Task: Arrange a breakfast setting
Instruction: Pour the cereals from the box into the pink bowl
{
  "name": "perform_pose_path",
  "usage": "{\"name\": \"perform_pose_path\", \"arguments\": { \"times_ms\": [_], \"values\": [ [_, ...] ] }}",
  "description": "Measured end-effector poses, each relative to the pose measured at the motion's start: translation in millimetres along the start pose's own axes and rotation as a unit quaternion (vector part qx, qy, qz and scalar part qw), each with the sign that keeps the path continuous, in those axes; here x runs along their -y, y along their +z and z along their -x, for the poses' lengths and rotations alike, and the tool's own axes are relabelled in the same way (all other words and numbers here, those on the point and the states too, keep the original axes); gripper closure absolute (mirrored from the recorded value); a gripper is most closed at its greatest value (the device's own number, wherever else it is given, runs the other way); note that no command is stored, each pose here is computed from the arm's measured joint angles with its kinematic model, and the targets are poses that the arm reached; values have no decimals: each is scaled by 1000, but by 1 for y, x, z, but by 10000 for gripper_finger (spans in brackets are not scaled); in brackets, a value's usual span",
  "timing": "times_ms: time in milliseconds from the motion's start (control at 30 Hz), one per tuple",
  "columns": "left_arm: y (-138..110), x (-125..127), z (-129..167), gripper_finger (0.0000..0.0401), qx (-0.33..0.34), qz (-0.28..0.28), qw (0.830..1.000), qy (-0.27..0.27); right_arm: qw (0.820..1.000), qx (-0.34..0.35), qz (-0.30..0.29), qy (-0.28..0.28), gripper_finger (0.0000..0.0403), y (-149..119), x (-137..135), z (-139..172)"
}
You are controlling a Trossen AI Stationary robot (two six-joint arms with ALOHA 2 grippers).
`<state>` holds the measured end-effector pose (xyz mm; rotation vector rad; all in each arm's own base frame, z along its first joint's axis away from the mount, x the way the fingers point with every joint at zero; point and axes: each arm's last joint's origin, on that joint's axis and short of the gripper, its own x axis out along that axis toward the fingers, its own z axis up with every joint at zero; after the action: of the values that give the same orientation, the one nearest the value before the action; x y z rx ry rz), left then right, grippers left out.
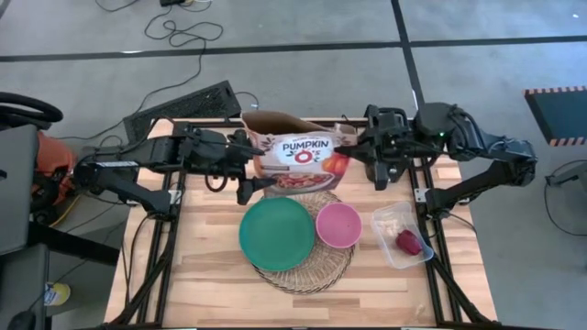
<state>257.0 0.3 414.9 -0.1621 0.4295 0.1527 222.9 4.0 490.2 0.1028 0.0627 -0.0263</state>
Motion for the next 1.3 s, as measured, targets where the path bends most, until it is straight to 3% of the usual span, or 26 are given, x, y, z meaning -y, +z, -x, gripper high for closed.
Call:
{"name": "perform_pose_path", "arguments": {
  "times_ms": [333,633,767,1100,1300],
  "values": [
    [4,0,-1,73,20,-4,1000,3,1000,15,-2,1,380,1,0,-9],
    [3,0,2,203,17,-12,1000,3,1000,10,-1,-1,377,-1,-1,-15],
    [3,-1,2,240,15,-15,1000,5,1000,9,0,0,364,-2,-1,-15],
    [1,-8,17,250,9,-16,1000,14,1000,4,-19,-7,339,-3,2,-18],
    [0,-11,29,250,4,-18,1000,19,999,6,-31,-10,257,-2,4,-16]
  ]
}}
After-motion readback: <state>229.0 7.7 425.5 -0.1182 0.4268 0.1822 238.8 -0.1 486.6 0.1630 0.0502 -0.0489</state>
